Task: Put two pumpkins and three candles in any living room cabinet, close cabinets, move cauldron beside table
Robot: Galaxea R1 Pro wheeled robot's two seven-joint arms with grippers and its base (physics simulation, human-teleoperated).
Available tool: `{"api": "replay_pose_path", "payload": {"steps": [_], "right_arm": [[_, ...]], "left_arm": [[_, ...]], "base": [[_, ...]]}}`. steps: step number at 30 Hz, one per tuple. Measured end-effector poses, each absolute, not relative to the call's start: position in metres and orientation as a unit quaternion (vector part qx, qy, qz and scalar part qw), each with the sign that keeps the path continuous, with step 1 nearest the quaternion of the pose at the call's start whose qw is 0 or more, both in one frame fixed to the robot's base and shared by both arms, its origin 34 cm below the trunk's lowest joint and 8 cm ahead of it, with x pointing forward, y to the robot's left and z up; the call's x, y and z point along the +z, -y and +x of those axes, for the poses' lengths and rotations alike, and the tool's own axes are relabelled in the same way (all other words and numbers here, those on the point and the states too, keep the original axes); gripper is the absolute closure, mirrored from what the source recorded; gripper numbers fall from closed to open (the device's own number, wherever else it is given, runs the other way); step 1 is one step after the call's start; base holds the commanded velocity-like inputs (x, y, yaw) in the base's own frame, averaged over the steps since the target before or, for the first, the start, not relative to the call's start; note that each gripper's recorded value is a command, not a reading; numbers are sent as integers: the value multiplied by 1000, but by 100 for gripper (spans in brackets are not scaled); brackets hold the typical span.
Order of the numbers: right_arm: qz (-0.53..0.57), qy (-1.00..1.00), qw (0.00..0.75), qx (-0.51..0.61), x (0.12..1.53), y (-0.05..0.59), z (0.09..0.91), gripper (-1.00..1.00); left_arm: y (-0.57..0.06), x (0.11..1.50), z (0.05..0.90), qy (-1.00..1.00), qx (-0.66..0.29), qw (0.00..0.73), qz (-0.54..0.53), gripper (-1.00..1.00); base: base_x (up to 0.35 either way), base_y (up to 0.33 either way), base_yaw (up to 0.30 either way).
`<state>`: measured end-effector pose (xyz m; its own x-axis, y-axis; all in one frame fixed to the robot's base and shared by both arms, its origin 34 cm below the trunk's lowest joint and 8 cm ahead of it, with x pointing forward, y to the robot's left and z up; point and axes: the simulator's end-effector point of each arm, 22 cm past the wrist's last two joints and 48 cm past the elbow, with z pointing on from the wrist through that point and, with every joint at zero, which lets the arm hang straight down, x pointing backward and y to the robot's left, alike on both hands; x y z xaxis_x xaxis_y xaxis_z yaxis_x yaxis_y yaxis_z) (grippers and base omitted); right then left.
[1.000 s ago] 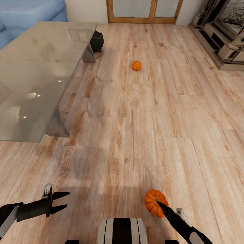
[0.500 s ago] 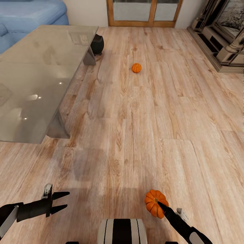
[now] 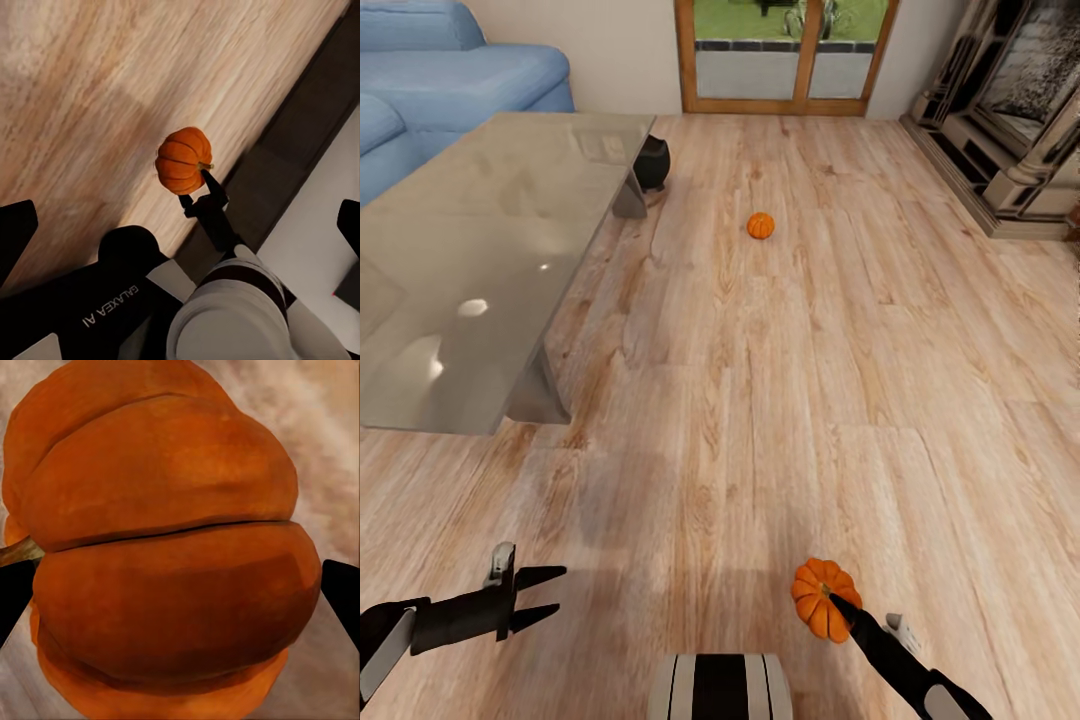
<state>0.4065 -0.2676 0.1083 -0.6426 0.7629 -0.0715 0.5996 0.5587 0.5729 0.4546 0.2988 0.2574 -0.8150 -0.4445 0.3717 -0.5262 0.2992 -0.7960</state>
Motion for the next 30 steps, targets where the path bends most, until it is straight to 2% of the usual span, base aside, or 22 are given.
{"api": "replay_pose_path", "payload": {"steps": [7, 13, 18, 30], "right_arm": [[381, -839, 183, 343, 149, 253, 451, 100], [425, -764, 239, 422, 208, 278, 507, 100], [406, -722, 259, 497, 259, 273, 536, 100], [337, -708, 276, 556, 340, 255, 566, 100]], "left_arm": [[-297, 267, 460, 807, 512, 29, 292, -100], [-296, 276, 466, 809, 515, 19, 284, -100], [-296, 285, 470, 809, 517, 11, 278, -100], [-294, 305, 480, 809, 524, -9, 264, -100]], "base": [[0, 0, 0], [0, 0, 0], [0, 0, 0], [0, 0, 0]]}}
